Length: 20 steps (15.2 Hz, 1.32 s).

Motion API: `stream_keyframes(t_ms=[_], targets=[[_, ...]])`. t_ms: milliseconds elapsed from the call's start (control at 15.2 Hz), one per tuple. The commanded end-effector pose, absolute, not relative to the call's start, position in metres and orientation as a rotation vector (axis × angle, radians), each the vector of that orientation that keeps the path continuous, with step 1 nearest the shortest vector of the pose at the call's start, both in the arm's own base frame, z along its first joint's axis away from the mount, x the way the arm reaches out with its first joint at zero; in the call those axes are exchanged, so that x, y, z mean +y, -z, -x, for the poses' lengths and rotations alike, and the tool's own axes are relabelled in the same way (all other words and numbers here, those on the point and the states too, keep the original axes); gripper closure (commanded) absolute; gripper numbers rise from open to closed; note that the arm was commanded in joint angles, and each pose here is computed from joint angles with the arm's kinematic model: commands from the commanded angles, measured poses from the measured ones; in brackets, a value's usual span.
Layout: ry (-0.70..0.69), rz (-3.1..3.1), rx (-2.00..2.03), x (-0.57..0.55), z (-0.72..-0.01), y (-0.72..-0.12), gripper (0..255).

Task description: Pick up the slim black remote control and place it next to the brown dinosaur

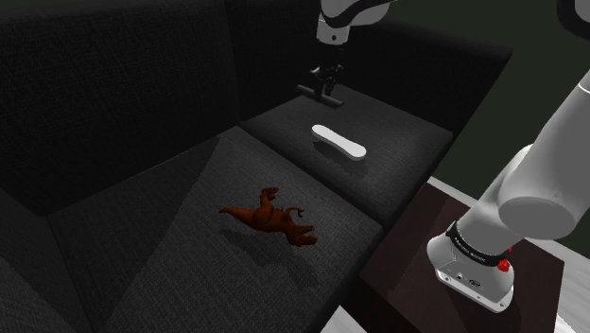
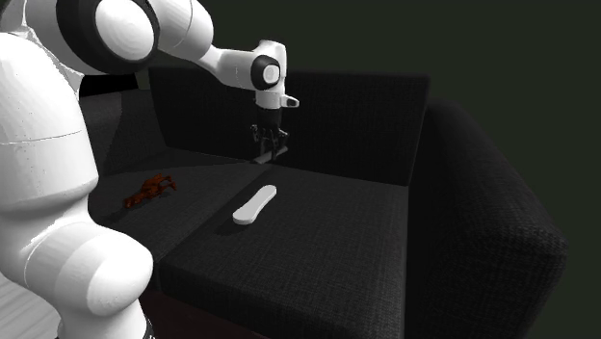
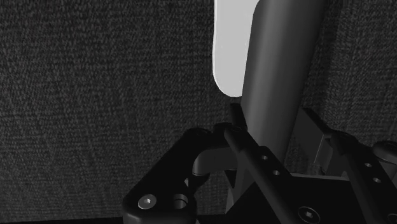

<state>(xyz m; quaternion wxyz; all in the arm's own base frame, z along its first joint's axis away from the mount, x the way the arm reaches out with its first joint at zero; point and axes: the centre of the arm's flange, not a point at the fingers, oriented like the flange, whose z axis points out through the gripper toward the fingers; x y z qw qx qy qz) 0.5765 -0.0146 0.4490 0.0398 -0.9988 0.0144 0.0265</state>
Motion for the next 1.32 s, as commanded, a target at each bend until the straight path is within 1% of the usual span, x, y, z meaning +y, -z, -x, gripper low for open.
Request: stream_keyframes(t_ms=[0,1254], targets=[[-0.080,3.061,0.046,0.014,-0.569,-0.451,255],[-0.080,3.061,0.046,0.258,-0.512,-0.451,255]])
